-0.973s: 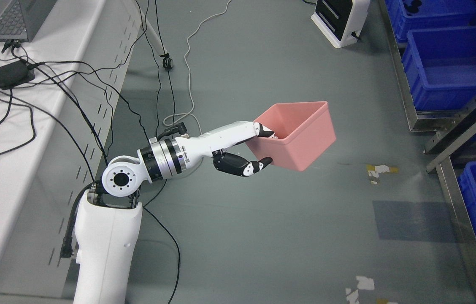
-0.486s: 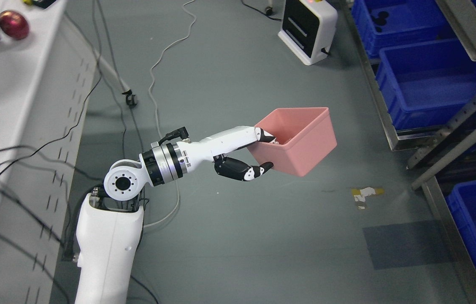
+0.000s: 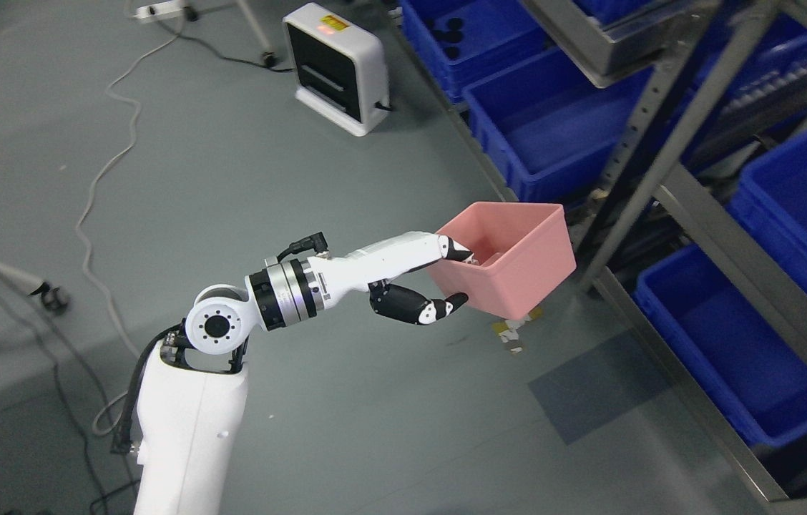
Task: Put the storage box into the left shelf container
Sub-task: 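Carry the pink box toward the blue bin on the shelf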
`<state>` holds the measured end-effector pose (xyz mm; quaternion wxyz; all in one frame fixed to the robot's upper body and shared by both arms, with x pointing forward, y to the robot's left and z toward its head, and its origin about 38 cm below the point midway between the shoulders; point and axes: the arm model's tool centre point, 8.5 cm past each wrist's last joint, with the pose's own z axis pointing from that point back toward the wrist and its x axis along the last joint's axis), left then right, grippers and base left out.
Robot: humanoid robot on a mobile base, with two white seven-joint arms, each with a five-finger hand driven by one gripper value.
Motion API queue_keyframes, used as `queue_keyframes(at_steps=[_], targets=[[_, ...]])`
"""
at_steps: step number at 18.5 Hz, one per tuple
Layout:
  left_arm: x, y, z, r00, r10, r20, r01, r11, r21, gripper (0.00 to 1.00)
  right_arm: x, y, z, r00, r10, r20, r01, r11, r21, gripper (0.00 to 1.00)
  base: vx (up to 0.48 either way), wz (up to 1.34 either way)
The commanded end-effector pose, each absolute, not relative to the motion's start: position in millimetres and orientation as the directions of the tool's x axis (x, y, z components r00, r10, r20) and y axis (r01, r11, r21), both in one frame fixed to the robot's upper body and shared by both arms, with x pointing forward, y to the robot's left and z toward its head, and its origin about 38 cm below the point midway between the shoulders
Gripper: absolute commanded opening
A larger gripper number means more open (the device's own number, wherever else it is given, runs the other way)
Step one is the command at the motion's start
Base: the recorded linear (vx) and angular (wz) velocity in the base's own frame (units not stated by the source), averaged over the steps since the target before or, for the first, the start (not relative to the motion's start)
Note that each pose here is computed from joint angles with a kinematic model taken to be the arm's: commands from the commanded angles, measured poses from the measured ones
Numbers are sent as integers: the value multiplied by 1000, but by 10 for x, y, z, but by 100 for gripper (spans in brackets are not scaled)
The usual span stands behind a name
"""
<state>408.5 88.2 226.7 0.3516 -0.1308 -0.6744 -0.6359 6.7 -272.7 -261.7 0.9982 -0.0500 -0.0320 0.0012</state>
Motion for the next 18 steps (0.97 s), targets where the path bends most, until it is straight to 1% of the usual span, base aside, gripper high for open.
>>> queue_keyframes(at_steps=[1, 9, 15, 18], targets=[[3969, 810, 2049, -702, -270, 659, 658, 107, 745, 2, 168, -2841, -2606, 996, 5, 88, 6, 993, -118, 100, 199, -979], [3818, 773, 1783, -672, -260, 693, 699, 86, 710, 2, 168, -2841, -2606, 996, 5, 88, 6, 993, -118, 100, 155, -857], [3792, 784, 1741, -670, -259, 696, 701, 90, 708, 2, 168, -2841, -2606, 996, 5, 88, 6, 993, -118, 100, 118, -485], [3861, 824, 1840, -694, -264, 670, 671, 102, 734, 2, 168, -2841, -2606, 996, 5, 88, 6, 993, -118, 100, 75, -382]])
